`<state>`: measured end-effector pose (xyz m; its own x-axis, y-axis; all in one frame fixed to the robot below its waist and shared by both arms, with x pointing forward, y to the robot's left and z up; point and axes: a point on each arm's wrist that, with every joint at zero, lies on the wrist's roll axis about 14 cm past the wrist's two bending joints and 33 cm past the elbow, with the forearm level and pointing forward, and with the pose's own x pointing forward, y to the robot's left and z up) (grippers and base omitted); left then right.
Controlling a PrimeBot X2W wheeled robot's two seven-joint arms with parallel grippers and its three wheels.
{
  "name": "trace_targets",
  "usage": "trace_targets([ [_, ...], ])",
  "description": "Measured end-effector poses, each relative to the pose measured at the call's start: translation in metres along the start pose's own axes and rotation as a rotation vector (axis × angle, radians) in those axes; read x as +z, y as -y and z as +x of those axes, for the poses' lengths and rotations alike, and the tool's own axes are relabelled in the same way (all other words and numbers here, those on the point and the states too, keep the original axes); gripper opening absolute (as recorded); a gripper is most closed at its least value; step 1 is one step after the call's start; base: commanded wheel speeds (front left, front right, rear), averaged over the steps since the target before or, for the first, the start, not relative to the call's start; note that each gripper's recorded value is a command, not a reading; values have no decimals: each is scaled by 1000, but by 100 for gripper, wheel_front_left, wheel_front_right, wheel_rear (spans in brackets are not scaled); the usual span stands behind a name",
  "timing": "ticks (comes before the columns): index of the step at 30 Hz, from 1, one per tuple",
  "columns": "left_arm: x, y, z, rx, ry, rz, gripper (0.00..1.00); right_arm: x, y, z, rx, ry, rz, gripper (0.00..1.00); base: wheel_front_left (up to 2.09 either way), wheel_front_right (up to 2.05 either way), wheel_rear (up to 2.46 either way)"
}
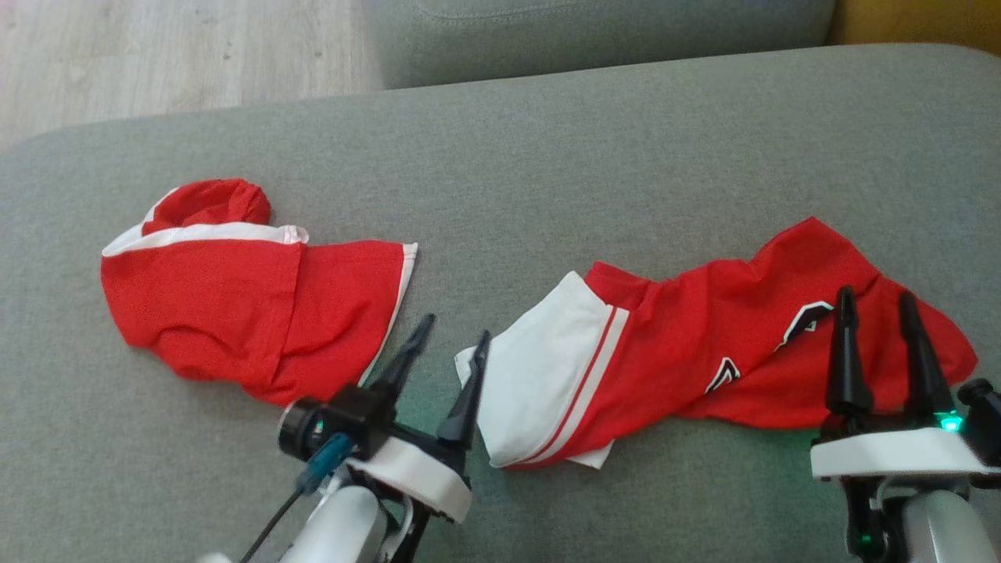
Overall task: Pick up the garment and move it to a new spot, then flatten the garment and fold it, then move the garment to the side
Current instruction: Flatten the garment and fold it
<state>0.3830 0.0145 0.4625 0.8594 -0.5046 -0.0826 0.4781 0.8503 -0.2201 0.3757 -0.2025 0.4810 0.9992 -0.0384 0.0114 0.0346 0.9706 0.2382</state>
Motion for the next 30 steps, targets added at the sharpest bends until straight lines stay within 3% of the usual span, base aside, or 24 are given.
trace_targets([
  [8, -63, -3, 0, 1, -288, 21, 100, 1, 2, 5, -5, 6, 0, 100, 0, 0, 0],
  [23, -93, 3, 9, -46, -462, 59, 100, 0, 20, -3, -64, -1, 7, 100, 0, 0, 0],
  [24, -92, 3, 9, -49, -461, 61, 44, 0, 20, -4, -63, -1, 7, 100, 0, 0, 0],
  [25, -92, 3, 9, -49, -459, 62, 0, -1, 19, -4, -62, -2, 7, 100, 0, 0, 0],
  [30, -63, 8, 19, -61, -312, 73, 0, 0, 18, -5, -58, 0, 9, 100, 0, 0, 0],
])
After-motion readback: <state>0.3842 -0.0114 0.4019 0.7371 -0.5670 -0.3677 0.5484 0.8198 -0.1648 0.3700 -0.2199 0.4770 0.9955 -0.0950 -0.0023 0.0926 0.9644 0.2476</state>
